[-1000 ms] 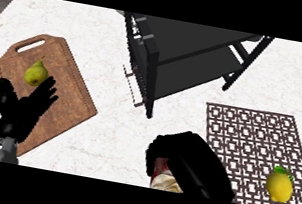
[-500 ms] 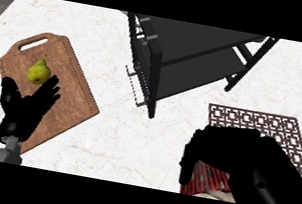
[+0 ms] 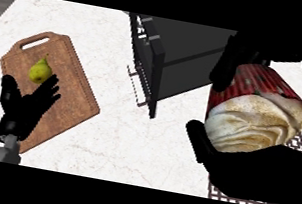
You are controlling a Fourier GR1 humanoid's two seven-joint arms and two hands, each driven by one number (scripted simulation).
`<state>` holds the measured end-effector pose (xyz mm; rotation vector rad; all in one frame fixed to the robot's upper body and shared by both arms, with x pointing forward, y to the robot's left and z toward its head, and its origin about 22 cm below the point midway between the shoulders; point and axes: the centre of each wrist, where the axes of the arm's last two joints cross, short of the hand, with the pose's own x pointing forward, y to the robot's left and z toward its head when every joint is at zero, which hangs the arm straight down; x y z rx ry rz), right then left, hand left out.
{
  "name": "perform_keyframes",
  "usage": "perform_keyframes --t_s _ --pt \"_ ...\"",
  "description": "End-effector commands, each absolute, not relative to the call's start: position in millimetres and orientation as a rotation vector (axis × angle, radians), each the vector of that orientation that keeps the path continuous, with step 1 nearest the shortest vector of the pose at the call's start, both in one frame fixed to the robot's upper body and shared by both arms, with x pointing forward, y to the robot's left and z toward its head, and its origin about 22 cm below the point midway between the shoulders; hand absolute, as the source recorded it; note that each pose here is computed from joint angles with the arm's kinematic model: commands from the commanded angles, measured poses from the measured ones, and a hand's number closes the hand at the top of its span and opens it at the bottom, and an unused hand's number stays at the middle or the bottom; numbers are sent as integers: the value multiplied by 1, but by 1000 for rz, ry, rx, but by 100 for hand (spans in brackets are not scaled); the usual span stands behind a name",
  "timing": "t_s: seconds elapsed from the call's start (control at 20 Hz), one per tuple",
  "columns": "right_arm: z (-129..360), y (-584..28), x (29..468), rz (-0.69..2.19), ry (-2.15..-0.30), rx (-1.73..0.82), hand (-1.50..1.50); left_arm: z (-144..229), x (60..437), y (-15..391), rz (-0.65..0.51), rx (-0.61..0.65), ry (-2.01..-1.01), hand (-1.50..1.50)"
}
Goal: Pick the cupcake from the placemat and place it in the tiered shelf
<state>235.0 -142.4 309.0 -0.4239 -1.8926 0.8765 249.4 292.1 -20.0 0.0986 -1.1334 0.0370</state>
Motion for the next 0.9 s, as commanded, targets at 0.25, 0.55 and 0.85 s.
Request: perform_keyframes --t_s 0.25,0.55,0.85 --pt "380 -154 299 810 -1860 -473 150 -34 249 280 39 85 -1109 0" --pt "364 -167 346 921 -1817 -472 150 -11 254 283 25 71 -1121 0" --pt "358 -142 377 998 -1806 -496 150 -11 248 291 21 81 -1139 0"
